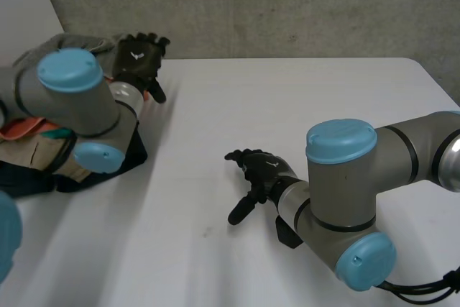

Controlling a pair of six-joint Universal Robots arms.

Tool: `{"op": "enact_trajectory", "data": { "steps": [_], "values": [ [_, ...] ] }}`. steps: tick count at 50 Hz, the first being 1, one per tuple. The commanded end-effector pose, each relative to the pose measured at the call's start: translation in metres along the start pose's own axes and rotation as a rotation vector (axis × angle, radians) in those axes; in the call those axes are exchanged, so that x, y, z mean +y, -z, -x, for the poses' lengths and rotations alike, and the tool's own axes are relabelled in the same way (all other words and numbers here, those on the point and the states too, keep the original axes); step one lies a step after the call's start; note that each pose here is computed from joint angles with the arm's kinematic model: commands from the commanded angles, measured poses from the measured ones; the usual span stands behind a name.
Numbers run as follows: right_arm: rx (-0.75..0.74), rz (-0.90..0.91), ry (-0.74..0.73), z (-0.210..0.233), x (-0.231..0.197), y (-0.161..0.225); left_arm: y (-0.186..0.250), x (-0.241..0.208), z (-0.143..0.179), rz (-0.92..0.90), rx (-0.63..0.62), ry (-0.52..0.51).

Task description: Fold the laundry.

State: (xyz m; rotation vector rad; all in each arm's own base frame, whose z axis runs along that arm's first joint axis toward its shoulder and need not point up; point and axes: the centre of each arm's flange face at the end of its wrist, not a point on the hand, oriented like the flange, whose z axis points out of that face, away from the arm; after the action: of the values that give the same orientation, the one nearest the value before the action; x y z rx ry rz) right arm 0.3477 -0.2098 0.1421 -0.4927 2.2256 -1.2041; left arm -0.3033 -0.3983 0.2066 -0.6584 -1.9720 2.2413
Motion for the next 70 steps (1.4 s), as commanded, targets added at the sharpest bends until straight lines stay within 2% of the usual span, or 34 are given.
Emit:
{"op": "enact_trajectory", "data": {
  "steps": [1,3,4,7,10,17,28,36,43,47,49,51,54,55,59,63,66,70],
  "values": [
    [-0.072,-0.037,0.37,0.006,-0.001,-0.004,0.015,-0.066,0.048,-0.018,-0.105,-0.03],
    [-0.085,-0.038,0.47,0.007,0.001,-0.003,0.018,-0.078,0.063,-0.02,-0.127,-0.025],
    [-0.088,-0.05,0.559,0.006,0.0,-0.002,0.021,-0.086,0.08,-0.016,-0.154,-0.023],
    [-0.073,-0.097,0.656,0.004,-0.004,-0.002,0.026,-0.093,0.112,0.016,-0.177,-0.019],
    [-0.048,-0.158,0.701,0.0,-0.012,0.0,0.028,-0.086,0.134,0.077,-0.161,-0.015],
    [0.011,-0.287,0.704,-0.014,-0.031,0.006,0.031,-0.048,0.177,0.225,-0.138,0.023],
    [0.062,-0.359,0.656,-0.029,-0.046,0.017,0.023,-0.003,0.197,0.234,-0.156,0.011],
    [0.041,-0.306,0.641,-0.03,-0.044,0.023,0.004,0.037,0.197,0.205,-0.164,-0.094],
    [0.088,-0.311,0.61,-0.047,-0.062,0.023,-0.009,0.045,0.184,0.196,-0.148,-0.197],
    [0.119,-0.345,0.549,-0.058,-0.081,0.029,-0.01,0.02,0.187,0.162,-0.208,-0.238],
    [0.136,-0.385,0.504,-0.065,-0.096,0.033,-0.007,-0.011,0.19,0.106,-0.266,-0.233],
    [0.14,-0.409,0.481,-0.069,-0.104,0.037,-0.003,-0.036,0.19,0.05,-0.293,-0.213],
    [0.14,-0.454,0.448,-0.075,-0.12,0.044,0.009,-0.092,0.181,-0.093,-0.295,-0.127],
    [0.137,-0.462,0.44,-0.079,-0.124,0.045,0.018,-0.12,0.174,-0.165,-0.279,-0.069],
    [0.138,-0.482,0.437,-0.086,-0.133,0.048,0.043,-0.181,0.145,-0.322,-0.178,0.065],
    [0.152,-0.492,0.432,-0.093,-0.14,0.049,0.067,-0.221,0.109,-0.419,-0.054,0.179],
    [0.163,-0.494,0.425,-0.096,-0.143,0.05,0.076,-0.234,0.09,-0.456,-0.003,0.229],
    [0.179,-0.494,0.419,-0.1,-0.146,0.051,0.084,-0.234,0.05,-0.435,0.085,0.274]
  ]
}}
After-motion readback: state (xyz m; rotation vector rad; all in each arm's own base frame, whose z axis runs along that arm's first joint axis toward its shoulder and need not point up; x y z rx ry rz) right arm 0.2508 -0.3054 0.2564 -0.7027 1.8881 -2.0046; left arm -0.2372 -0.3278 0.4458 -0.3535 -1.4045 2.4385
